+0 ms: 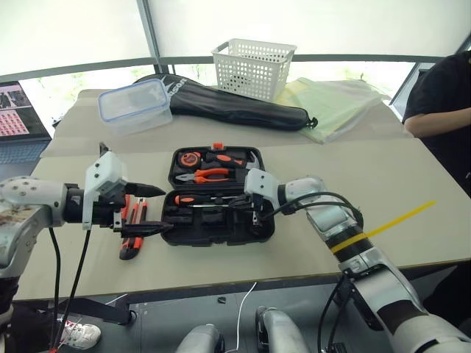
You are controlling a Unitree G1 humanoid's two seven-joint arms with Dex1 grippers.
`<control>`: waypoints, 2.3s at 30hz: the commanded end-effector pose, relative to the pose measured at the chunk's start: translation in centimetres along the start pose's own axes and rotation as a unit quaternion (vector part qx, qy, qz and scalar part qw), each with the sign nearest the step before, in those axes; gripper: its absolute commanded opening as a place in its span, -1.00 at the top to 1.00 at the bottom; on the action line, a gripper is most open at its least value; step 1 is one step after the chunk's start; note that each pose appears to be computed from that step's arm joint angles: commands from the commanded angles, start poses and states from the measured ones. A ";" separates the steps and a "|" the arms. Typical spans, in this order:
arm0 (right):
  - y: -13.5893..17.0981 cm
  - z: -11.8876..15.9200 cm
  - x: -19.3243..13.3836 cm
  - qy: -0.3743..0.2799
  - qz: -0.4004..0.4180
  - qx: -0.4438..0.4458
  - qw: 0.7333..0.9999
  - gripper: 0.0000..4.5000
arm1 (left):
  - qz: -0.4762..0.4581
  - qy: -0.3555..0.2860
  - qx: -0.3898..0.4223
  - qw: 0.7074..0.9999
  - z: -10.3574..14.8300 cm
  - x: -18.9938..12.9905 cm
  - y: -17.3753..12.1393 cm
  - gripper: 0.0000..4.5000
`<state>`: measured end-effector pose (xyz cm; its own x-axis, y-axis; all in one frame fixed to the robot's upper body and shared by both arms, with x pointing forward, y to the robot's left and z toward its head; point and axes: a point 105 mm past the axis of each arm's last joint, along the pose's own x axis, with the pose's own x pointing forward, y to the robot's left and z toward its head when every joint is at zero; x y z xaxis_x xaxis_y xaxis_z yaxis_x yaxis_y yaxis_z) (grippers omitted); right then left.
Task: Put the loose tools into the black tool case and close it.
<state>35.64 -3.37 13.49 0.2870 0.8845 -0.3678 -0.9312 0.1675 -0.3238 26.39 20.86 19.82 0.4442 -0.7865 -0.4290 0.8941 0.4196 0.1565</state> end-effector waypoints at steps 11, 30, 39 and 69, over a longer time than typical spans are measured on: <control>3.8 10.0 -11.0 -0.174 0.091 0.048 0.979 -0.67 | 0.360 0.049 -0.186 0.913 -8.4 -11.7 -1.6 -1.00; 4.9 9.2 -10.8 -0.159 0.051 0.034 0.985 -0.96 | 0.394 0.115 -0.366 0.836 -9.3 -5.2 8.5 -1.00; 5.3 8.7 -11.2 -0.155 0.011 0.044 0.987 -0.96 | 0.401 0.190 -0.336 0.830 -10.0 -2.5 11.7 -1.00; 5.7 7.6 -12.3 -0.131 -0.011 0.070 0.989 -1.00 | 0.328 0.168 -0.224 0.902 -7.9 -2.0 13.5 0.82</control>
<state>25.84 -9.91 22.08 0.2727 0.9536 -0.1278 -0.9519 0.2480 -0.1801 36.74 32.42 12.87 0.7159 -0.0897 -0.6924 0.2020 0.9759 0.0824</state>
